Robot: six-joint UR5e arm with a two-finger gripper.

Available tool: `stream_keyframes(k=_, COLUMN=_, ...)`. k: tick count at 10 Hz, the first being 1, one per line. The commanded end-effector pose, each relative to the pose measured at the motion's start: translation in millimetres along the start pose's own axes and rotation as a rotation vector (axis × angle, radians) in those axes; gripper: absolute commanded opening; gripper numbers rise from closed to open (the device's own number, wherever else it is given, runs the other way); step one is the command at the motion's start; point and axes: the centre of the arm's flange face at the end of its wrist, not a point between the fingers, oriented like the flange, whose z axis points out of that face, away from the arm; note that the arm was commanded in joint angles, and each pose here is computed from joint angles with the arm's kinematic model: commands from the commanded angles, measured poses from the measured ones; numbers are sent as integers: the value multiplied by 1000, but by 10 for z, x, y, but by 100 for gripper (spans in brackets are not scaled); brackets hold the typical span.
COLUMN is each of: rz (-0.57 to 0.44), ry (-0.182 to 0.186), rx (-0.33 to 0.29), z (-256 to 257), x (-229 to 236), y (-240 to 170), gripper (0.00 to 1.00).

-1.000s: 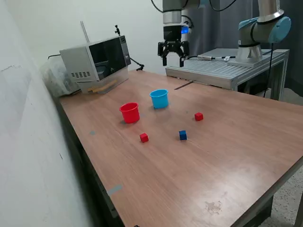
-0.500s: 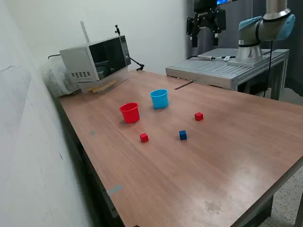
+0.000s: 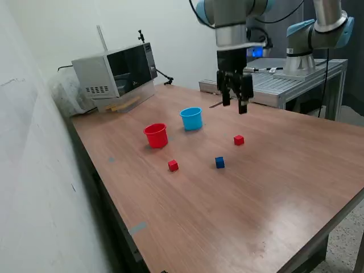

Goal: Place red objects in the red bin, and blue objects in the blue bin.

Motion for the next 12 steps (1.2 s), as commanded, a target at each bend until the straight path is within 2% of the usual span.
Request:
stream_keyframes(k=1, rz=27, ry=-71, rx=43, z=1130, x=15, y=128, gripper=100)
stream_keyframes(k=2, rz=32, ry=-101, rx=37, z=1374, x=4, y=174, gripper=100)
stream_keyframes(k=3, rz=36, ry=-110, rx=31, z=1505, x=1, y=250, gripper=100)
stream_keyframes(k=6, rz=68, ry=-94, rx=-7, z=1498, x=-3, y=471, gripper=100)
stream_keyframes(k=8, rz=71, ry=-98, rx=-3, z=1528, x=-22, y=463, gripper=100)
stream_keyframes(k=9, rz=71, ry=-99, rx=-1, z=1535, x=-24, y=458, gripper=0)
stream_keyframes(k=12, rz=65, ry=-95, rx=-6, z=1478, x=-30, y=471, gripper=0)
